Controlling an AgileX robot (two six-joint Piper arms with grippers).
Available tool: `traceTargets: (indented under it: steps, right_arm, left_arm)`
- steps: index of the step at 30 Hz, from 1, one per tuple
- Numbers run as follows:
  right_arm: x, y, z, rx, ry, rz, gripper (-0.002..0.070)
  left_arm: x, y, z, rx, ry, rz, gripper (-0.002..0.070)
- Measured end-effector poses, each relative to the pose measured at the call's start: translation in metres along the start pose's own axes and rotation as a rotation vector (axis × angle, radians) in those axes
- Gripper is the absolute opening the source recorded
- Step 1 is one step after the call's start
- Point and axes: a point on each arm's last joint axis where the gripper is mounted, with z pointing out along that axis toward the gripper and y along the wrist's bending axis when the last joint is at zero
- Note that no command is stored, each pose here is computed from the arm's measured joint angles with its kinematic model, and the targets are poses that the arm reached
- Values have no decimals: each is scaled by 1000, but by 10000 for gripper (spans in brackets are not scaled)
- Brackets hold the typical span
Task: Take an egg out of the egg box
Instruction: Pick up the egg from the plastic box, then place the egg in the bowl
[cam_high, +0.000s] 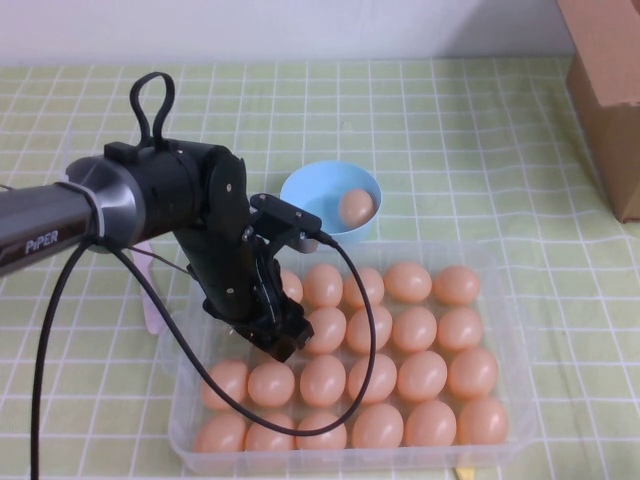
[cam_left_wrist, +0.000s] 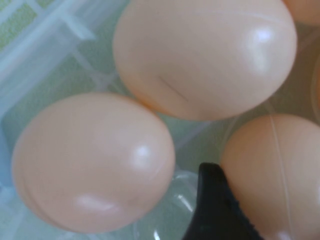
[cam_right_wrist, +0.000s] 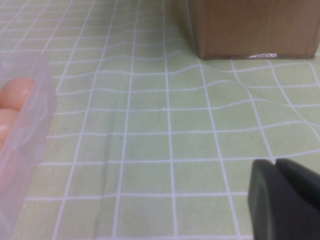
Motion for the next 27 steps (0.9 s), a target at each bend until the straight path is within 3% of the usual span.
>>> traceTargets:
  steps: [8, 13, 20, 27]
  right_arm:
    - [0, 0, 0, 0, 0, 0, -17]
    - [0, 0, 0, 0, 0, 0, -17]
    - [0, 0, 0, 0, 0, 0, -17]
    - [0, 0, 0, 0, 0, 0, -17]
  left_arm:
    - [1, -1, -2, 4, 13, 1, 356]
    - [-4, -4, -35, 8, -8, 15, 354]
    - [-25, -10, -110, -31, -229, 49, 354]
    - [-55, -5, -131, -96, -505, 60, 354]
